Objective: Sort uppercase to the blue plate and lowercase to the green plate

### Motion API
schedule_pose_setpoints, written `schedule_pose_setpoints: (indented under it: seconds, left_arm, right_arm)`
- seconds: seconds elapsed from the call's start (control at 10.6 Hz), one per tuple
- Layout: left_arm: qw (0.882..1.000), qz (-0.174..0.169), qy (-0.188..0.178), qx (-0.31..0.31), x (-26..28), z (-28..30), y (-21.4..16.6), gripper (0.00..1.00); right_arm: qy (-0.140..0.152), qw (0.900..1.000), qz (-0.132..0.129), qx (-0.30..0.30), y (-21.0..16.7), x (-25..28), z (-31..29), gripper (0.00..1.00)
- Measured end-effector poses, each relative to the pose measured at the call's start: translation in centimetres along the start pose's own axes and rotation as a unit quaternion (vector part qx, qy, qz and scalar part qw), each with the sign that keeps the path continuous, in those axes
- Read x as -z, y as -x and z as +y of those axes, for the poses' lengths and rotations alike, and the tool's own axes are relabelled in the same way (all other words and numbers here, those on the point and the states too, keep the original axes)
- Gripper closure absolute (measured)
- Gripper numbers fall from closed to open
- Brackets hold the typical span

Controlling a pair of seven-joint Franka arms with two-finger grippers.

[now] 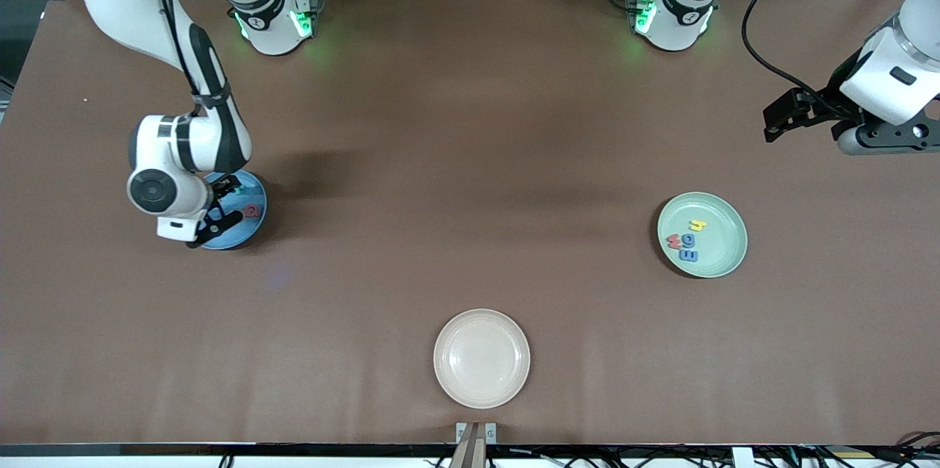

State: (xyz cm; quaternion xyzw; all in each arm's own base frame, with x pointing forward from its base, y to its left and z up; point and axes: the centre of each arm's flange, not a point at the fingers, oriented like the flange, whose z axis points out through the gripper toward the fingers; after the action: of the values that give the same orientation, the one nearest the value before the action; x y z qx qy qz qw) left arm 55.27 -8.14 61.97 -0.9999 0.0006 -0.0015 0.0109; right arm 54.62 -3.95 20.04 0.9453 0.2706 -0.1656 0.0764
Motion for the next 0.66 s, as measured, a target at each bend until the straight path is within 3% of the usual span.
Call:
schedule_pose_setpoints:
  seconds: [0.28, 0.66]
  left_arm:
    - [1.0, 0.01, 0.002, 0.003, 0.8, -0.4, -0.2, 0.0]
    - [1.0, 0.019, 0.004, 0.007, 1.6, -0.7, -0.8, 0.0]
  right_arm:
    - [-0.019, 0.999, 0.031, -0.025, 0.5, 6.2, 2.1, 0.0]
    - [-0.11, 0.99, 0.064, -0.063, 0.6, 16.7, 3.5, 0.0]
